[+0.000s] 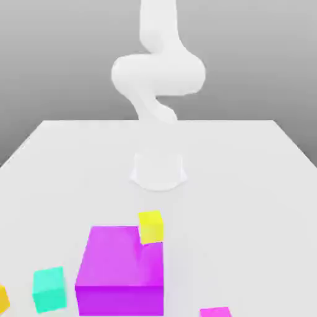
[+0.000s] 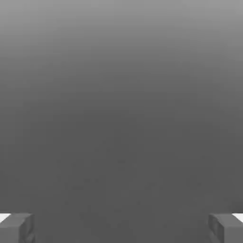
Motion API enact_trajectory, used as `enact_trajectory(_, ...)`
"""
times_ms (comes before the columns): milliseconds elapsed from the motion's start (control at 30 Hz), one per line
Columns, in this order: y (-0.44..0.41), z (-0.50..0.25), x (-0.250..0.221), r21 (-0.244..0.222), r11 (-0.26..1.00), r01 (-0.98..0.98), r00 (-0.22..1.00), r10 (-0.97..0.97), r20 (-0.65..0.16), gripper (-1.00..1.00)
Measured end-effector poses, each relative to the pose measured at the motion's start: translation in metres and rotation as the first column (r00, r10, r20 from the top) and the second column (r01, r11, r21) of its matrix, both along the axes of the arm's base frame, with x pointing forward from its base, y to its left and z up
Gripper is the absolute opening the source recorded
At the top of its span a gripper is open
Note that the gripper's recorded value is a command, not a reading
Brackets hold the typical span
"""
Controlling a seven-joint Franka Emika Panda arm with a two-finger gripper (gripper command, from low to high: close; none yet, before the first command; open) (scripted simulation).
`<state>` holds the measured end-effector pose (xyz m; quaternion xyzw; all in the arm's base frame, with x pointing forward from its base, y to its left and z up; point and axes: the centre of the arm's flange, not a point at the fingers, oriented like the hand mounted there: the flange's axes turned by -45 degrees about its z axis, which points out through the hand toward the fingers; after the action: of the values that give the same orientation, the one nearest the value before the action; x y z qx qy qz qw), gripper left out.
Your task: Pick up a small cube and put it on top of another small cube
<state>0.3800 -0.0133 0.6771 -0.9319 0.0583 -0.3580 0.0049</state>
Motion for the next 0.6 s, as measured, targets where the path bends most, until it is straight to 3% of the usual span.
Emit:
enact_trajectory(300,-0.067,-0.145,0.088,0.114,0.925,0.363,0.912,-0.327,-0.247,0.00)
enact_trajectory(600,-0.145,-0.309,0.110,0.125,0.701,0.702,0.661,-0.576,-0.480,0.00)
